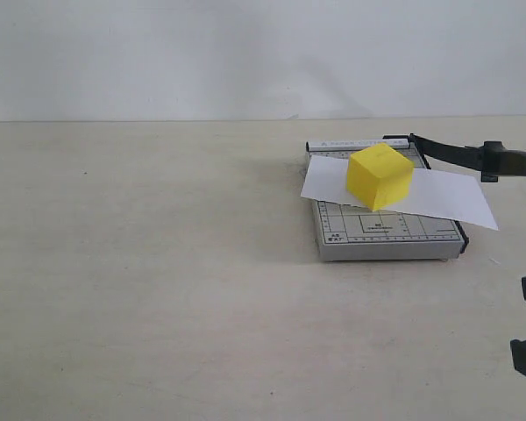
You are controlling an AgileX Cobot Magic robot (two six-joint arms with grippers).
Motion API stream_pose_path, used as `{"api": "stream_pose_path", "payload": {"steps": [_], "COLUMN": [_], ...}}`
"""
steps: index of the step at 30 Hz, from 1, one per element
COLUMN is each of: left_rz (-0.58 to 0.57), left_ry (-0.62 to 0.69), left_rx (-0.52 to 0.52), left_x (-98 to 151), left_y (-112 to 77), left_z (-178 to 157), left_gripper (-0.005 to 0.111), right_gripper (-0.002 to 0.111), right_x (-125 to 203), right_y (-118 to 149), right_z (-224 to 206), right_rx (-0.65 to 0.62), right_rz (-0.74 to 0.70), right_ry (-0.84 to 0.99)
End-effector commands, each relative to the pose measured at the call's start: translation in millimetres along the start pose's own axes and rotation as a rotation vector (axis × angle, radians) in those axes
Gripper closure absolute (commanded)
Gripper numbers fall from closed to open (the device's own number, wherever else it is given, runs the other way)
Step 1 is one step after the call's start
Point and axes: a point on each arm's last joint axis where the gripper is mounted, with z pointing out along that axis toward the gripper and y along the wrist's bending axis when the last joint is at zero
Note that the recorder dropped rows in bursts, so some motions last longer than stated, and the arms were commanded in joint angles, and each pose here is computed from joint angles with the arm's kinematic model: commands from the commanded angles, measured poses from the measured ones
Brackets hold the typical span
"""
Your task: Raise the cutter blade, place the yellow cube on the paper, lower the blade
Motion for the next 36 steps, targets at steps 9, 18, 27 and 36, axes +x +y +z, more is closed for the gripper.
{"api": "stream_pose_path", "payload": {"steps": [9, 18, 27, 36], "left_rz": [0.164, 0.208, 0.280, 0.390], "left_ry": [-0.451, -0.769, -0.425, -0.421], "left_rx": [0.101, 0.173, 0.359, 0.288], "left_x": [13.9, 43.4, 135.6, 164.0], "left_y": [-36.7, -36.8, -38.0, -28.0], "left_z": [-146.6, -230.0, -176.1, -165.5], "left_gripper": [0.102, 0.102, 0.102, 0.102], "right_gripper": [0.108, 0.108, 0.108, 0.108], "right_x": [-3.6, -3.1, -2.8, -2.8], "right_y": [-0.5, -0.4, -0.4, -0.4], "right_z": [-0.9, -0.9, -0.9, -0.9], "right_rx": [0.004, 0.002, 0.002, 0.002], "right_rz": [0.001, 0.005, 0.005, 0.005], "right_ry": [-0.023, -0.018, -0.014, -0.014]}}
